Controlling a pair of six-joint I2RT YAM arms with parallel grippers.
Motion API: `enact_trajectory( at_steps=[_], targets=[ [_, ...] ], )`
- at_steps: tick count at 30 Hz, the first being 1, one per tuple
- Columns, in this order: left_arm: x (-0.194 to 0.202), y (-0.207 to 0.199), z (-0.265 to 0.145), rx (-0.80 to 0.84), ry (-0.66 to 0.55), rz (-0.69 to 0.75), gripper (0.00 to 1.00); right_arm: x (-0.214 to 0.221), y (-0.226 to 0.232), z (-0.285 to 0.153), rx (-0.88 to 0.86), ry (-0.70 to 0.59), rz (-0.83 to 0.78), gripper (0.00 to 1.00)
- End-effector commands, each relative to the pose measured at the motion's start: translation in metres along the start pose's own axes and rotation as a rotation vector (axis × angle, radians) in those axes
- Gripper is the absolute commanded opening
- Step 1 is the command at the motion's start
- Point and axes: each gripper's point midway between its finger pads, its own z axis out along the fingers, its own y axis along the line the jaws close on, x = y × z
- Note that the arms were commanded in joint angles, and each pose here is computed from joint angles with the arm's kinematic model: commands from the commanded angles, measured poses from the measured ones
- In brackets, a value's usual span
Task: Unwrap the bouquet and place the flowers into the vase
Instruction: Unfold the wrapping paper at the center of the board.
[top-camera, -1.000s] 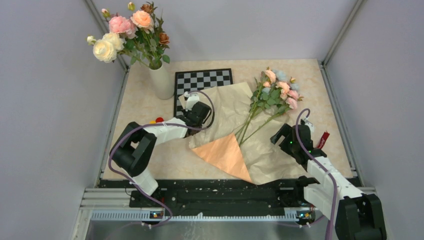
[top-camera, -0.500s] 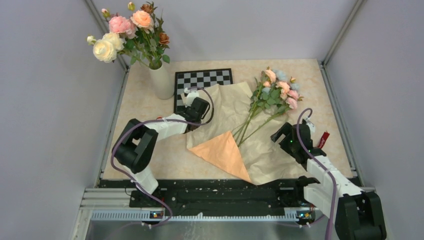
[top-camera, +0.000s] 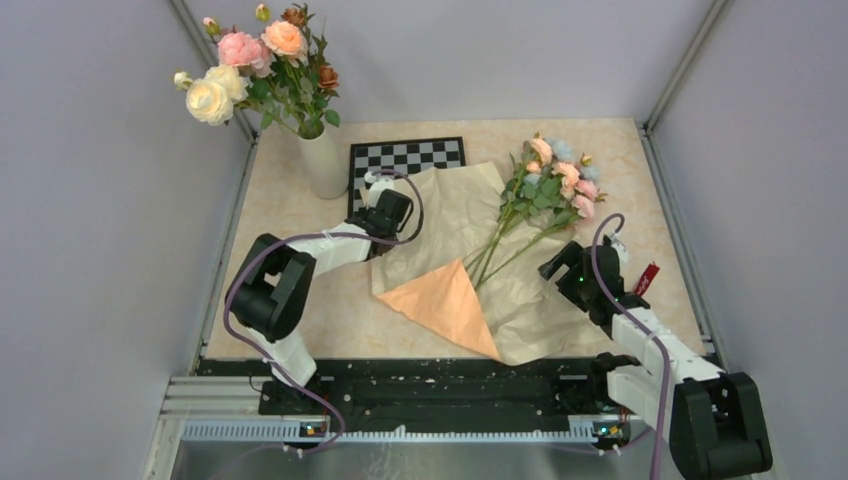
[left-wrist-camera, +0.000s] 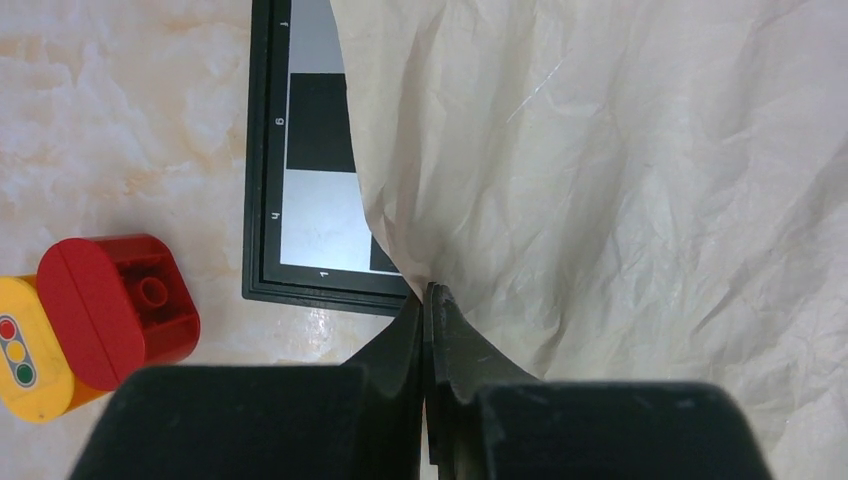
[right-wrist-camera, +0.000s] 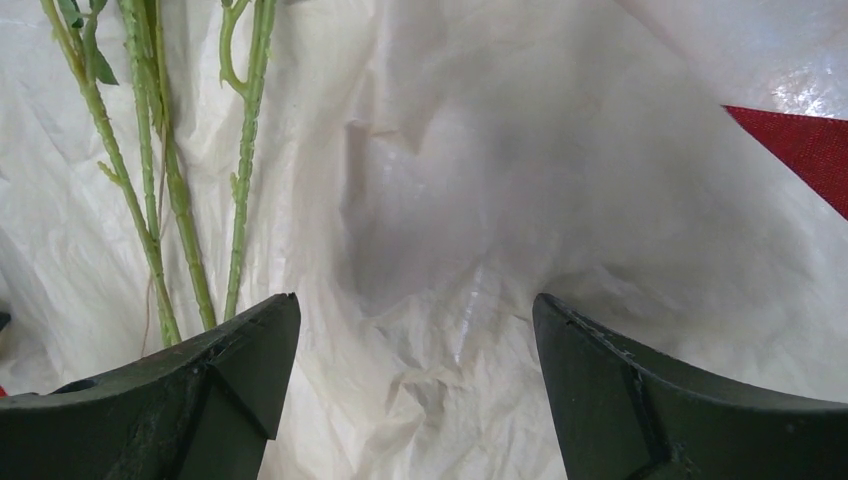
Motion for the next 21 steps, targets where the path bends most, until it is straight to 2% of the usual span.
enact_trajectory(
  at_steps=[1, 7, 10, 17, 19, 21],
  targets=[
    [-0.027, -0.007, -0.021, 0.086, -0.045, -0.013, 0.07, -0.02, 0.028, -0.013, -0.1, -0.038, -0.069, 0.89],
    [-0.052, -0.017, -0.06, 0.238, -0.087, -0.008, 0.45, -0.034, 0.066, -0.04, -0.277, -0.053, -0.265, 0.92],
    [-0.057, -0.013, -0.075, 0.259, -0.082, -0.001, 0.56, -0.036, 0.082, -0.054, -0.358, -0.052, -0.34, 0.93],
    [-0.05, 0.0, -0.108, 0.302, -0.033, 0.004, 0.93, -0.021, 0.124, -0.082, -0.635, 0.009, -0.42, 0.93],
    [-0.042, 0.002, -0.117, 0.321, 0.016, -0.002, 0.98, -0.012, 0.131, -0.085, -0.693, 0.04, -0.428, 0.93],
    [-0.035, 0.0, -0.127, 0.357, 0.063, 0.012, 0.99, -0.003, 0.136, -0.086, -0.727, 0.065, -0.451, 0.92]
  ],
)
